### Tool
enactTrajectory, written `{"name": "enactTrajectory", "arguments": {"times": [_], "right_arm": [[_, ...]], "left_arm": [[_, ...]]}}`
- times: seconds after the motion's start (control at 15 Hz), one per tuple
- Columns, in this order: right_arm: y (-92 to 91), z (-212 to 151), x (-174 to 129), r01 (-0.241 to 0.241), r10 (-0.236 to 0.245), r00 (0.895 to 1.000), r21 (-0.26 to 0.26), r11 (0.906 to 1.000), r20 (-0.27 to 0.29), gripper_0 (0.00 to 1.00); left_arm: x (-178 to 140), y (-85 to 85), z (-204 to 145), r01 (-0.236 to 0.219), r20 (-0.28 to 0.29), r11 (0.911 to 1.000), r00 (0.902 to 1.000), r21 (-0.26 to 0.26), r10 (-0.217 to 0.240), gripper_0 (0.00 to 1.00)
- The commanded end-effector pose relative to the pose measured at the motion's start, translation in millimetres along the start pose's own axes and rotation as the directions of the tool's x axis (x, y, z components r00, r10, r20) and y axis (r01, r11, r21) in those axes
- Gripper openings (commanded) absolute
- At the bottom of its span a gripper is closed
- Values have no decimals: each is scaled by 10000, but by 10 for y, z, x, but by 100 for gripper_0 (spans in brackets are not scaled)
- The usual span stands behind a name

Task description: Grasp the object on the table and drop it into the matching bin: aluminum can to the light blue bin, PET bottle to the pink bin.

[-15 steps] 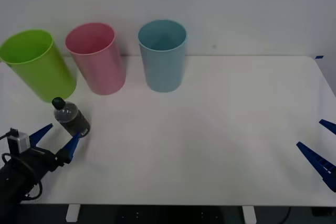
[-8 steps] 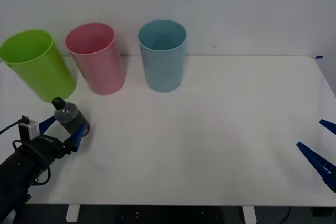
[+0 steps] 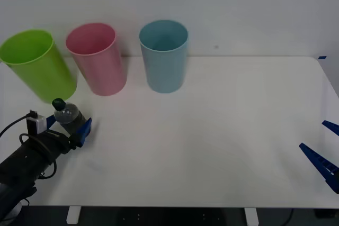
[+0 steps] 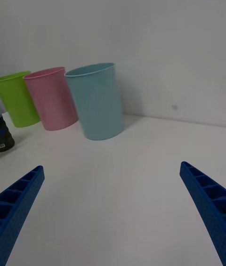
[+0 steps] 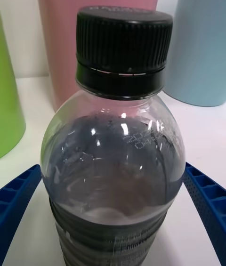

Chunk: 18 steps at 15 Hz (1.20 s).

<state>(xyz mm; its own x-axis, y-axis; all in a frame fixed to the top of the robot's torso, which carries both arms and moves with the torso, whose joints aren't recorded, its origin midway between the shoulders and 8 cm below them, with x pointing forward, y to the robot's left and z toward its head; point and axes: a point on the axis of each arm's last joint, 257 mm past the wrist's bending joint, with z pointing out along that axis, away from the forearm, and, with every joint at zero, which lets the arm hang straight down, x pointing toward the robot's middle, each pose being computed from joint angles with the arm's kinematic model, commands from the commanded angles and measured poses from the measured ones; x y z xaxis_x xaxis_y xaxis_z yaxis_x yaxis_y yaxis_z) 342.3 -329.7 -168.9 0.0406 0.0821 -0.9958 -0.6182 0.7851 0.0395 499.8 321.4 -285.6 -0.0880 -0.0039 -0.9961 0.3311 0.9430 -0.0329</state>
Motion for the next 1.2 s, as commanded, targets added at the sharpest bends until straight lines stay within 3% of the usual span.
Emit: {"name": "enactTrajectory", "arguments": {"times": [0.07, 0.13, 0.2, 0.27, 0.87, 1.2], "right_arm": [[0, 0, 0, 0, 0, 10000, 0, 10000, 0, 100], [0, 0, 0, 0, 0, 10000, 0, 10000, 0, 100], [0, 0, 0, 0, 0, 10000, 0, 10000, 0, 100], [0, 0, 0, 0, 0, 10000, 0, 10000, 0, 100], [0, 0, 0, 0, 0, 10000, 0, 10000, 0, 100], [0, 0, 0, 0, 0, 10000, 0, 10000, 0, 100]], "left_arm": [[-2, 6, -1, 8, 7, 10000, 10000, -19, -8, 93], [-3, 2, -1, -22, 10, 10000, 10000, -4, 22, 33], [-2, 0, 0, -67, 0, 10000, 10000, 9, 67, 12], [-3, 2, -1, -84, 10, 10000, 10000, -4, 84, 3], [-98, 69, -56, -116, 206, 9998, 9997, -151, 119, 0], [-460, 11, -267, 66, 939, 9998, 9956, -180, -48, 0]]}}
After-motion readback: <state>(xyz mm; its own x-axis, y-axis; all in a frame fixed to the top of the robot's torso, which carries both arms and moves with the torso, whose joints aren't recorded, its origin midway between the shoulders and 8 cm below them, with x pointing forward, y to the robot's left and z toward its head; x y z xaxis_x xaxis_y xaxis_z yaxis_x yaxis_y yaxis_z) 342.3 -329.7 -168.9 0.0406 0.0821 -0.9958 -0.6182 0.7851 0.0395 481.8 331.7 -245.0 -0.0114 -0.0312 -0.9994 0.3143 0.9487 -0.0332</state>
